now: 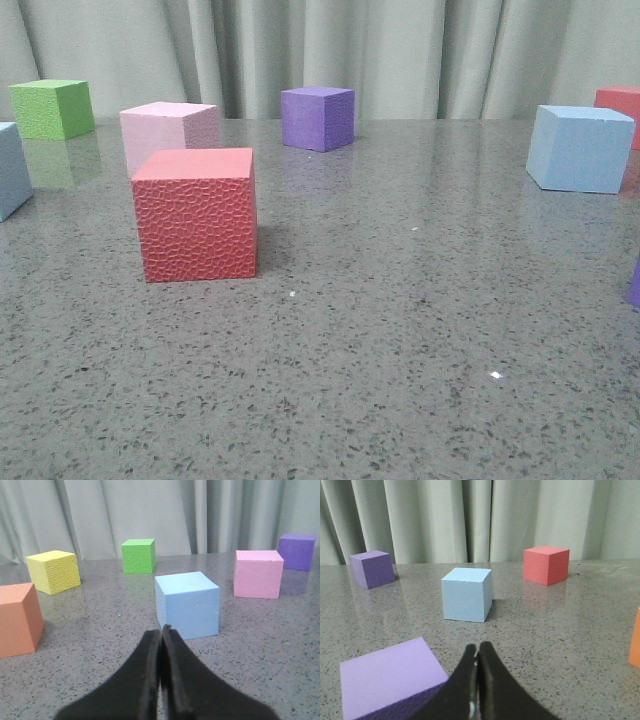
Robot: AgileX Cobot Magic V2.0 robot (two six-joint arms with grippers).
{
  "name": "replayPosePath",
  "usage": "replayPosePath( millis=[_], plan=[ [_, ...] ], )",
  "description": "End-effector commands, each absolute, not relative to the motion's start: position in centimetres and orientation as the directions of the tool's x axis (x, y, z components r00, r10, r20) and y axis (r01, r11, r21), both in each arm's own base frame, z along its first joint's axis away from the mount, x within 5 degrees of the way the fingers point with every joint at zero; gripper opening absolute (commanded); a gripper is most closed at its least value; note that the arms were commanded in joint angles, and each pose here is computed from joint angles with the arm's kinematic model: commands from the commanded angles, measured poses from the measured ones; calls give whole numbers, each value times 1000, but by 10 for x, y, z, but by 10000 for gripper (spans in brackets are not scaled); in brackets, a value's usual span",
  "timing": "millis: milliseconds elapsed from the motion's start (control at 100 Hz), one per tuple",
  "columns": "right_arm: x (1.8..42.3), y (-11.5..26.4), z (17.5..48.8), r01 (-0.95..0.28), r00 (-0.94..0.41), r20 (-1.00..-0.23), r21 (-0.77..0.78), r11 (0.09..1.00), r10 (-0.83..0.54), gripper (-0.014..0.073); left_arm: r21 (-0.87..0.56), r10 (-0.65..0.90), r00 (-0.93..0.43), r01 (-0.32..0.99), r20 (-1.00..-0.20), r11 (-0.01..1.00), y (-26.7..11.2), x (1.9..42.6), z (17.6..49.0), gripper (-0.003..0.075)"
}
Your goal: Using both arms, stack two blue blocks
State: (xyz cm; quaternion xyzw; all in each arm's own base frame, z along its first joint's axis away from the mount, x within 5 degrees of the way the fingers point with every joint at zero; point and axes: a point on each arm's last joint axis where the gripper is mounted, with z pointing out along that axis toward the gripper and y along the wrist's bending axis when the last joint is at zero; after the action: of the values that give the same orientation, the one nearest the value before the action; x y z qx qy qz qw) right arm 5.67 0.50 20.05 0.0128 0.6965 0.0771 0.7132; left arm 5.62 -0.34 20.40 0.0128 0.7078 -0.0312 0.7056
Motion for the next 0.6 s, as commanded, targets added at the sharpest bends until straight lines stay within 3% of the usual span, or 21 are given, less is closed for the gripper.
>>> replayPosePath(
  millis=[0,590],
  plan=[
    [55,5,209,-110,114,-985,117,987,129,-69,-37,-43,93,68,-995,997,-3,54,205,-19],
    [55,5,209,-110,114,-985,117,987,129,-69,-37,-43,93,68,-995,997,-3,54,205,-19]
  ],
)
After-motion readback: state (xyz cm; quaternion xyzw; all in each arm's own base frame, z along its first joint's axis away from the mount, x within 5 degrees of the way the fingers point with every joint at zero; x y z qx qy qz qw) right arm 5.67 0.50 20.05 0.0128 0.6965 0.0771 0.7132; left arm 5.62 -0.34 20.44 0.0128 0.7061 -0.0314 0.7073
